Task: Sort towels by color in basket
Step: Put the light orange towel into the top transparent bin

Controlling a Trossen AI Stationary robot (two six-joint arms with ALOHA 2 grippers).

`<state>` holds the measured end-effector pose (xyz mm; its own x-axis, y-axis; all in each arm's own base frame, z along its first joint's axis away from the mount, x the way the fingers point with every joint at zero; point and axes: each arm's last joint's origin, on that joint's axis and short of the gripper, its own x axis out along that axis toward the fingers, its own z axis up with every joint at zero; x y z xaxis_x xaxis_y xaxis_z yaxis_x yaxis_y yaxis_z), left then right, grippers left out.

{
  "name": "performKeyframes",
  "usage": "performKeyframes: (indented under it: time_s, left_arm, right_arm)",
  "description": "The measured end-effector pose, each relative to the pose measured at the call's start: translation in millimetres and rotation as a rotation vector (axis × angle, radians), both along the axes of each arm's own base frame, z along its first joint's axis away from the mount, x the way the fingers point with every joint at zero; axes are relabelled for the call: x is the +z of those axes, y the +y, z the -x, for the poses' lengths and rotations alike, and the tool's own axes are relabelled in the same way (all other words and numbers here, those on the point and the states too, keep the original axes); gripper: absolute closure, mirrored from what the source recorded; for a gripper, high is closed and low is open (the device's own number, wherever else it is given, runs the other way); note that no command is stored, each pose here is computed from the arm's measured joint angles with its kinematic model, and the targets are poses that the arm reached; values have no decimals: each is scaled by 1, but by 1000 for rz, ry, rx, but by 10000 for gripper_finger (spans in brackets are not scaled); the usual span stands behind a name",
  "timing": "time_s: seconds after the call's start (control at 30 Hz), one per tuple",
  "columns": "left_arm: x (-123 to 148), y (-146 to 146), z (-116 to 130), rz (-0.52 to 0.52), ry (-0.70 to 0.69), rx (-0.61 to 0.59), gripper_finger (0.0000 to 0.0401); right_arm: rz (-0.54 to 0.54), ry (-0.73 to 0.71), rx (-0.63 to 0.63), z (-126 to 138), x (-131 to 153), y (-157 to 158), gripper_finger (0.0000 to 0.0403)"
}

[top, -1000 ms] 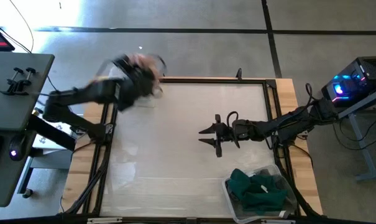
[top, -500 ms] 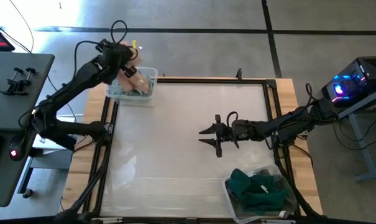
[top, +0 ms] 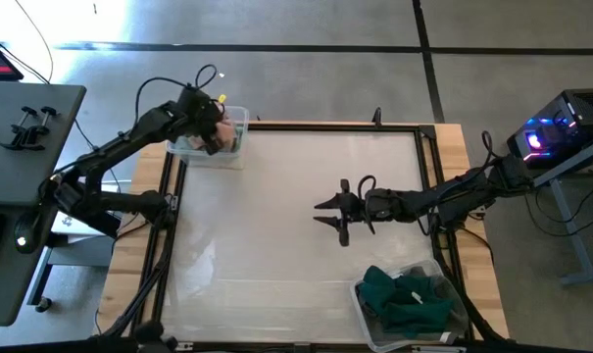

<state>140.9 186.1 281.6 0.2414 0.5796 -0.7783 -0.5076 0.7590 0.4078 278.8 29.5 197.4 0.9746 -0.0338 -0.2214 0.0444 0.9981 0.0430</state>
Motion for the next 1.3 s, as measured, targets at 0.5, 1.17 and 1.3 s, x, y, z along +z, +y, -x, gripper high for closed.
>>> performKeyframes:
  time_s: [0.5,1.17,1.3]
  left_arm:
    - [-31,19,23,-10,-110,147,299]
    - [63,-11,18,159,-162,349,219]
    - [80,-13,17,130,-201,342,229]
  right_arm:
    - [0,-1,-2,0,0,0,258]
    - [0,-2,-6,0,0,-1,258]
    - [0,-2,-6,0,0,-1,258]
